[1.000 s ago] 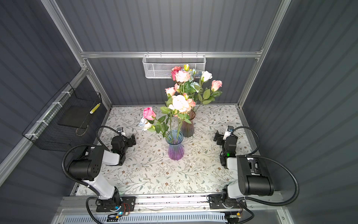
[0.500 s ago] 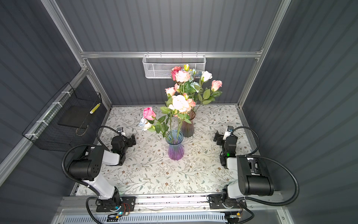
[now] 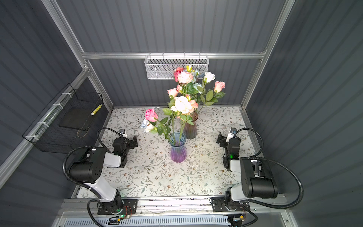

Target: Arrange the flowers into the vase

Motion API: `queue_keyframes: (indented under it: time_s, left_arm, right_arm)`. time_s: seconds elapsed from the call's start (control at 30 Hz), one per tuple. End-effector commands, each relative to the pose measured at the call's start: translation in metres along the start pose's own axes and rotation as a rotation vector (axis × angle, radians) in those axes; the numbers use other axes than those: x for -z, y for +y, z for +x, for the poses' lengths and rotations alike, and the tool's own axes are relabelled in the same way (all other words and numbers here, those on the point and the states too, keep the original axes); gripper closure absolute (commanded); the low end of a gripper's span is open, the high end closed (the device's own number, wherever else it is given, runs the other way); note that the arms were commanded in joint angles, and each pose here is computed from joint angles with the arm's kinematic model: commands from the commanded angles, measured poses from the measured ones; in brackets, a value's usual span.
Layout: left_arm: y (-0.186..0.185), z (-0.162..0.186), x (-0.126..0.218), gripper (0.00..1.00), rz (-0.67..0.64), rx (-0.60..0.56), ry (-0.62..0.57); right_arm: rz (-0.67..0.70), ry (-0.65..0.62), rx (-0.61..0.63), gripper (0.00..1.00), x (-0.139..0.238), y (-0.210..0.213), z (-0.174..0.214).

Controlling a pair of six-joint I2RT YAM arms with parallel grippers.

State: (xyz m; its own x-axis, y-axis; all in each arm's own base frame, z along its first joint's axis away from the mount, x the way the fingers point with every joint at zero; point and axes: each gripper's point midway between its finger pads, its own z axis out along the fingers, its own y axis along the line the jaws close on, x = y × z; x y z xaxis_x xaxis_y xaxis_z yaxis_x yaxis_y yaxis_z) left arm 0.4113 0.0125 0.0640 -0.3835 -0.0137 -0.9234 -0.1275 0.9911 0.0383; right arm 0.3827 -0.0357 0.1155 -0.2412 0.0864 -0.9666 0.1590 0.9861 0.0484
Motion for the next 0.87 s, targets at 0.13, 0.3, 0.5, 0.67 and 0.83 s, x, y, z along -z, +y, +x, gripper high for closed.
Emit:
queue_keyframes:
  time_s: [0.13,0.3,0.5,0.67,0.83]
  left_arm:
    - [-0.0017,-0.0029,-0.0008,0.00,0.009,0.006,-0.008]
    - [-0.0018,-0.0039,-0.0008,0.00,0.010,0.006,-0.010]
    - [-0.0018,-0.0034,-0.0007,0.00,0.010,0.005,-0.009]
    - [-0.0017,-0.0030,-0.0009,0.00,0.009,0.006,-0.008]
    - [-0.0018,-0.0029,-0.0008,0.00,0.010,0.006,-0.008]
  right_arm:
    - [-0.010,-0.012,0.007,0.01,-0.0002,0.0028,-0.0035]
    - [-0.011,-0.010,0.007,0.01,-0.0005,0.0030,-0.0035]
    - [-0.012,-0.013,0.007,0.01,-0.0004,0.0035,-0.0045]
    - [-0.012,-0.004,0.021,0.01,-0.0020,0.0061,-0.0024]
    - [-0.014,-0.011,0.021,0.01,-0.0005,0.0062,-0.0038]
